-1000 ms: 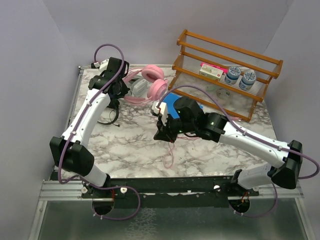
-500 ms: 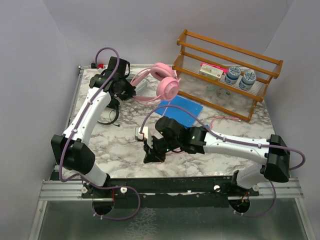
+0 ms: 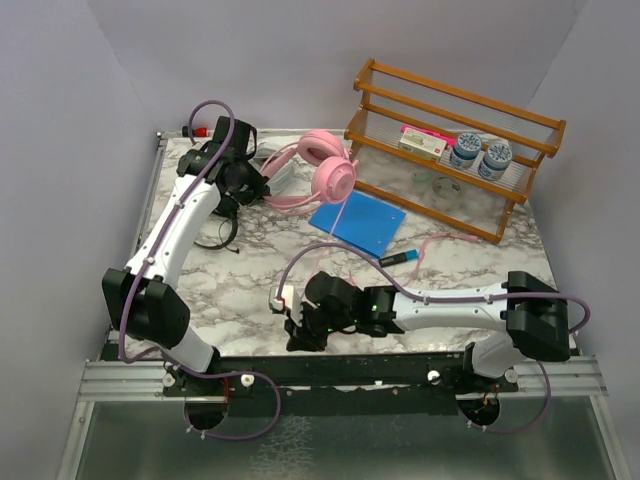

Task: Wrap the headphones
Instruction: Wrap the headphones cable around the headphones.

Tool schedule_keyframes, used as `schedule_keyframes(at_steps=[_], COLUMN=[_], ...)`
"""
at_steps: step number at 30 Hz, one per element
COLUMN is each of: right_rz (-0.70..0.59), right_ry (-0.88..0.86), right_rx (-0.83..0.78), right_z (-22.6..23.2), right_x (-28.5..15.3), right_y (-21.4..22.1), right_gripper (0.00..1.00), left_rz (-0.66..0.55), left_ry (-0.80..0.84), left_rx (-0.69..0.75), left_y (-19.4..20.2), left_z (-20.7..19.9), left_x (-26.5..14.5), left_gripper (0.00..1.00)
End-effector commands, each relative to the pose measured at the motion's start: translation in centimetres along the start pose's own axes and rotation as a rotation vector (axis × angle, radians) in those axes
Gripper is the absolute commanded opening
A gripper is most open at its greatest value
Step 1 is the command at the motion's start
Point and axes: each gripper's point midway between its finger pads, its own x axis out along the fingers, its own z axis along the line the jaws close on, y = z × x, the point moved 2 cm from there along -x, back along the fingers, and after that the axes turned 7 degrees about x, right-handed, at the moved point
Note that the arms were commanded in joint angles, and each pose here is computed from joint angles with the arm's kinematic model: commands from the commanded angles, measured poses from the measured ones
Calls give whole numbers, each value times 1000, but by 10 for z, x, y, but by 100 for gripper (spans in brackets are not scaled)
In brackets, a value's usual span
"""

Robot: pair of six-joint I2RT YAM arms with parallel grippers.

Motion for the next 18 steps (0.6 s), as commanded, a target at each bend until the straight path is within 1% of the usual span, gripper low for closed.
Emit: schedule_keyframes(at_steps=[1, 3, 7, 8, 13, 18], right_rz=[-116, -133, -96, -90, -158, -260], right_ry=[98, 183, 201, 202, 260, 348], right_rx=[25, 40, -1, -22, -175, -255], right_z=[-9, -22, -24, -23, -19, -17], right_x=[8, 7, 8, 7, -21, -68], right_y=[-16, -20, -33, -39, -97, -152], right_gripper=[10, 10, 10, 10, 7, 6], left_rz=[-39, -45, -76, -104, -197, -226], left_ry=[140, 143, 128, 112, 15, -39], left_rx=[-99, -98, -78, -62, 47, 131], left_y=[-12, -11, -8, -9, -2, 2], left_z=[-26, -24, -16, -13, -1, 16], left_x=[-8, -8, -6, -5, 0, 3], left_gripper=[0, 0, 0, 0, 0, 0])
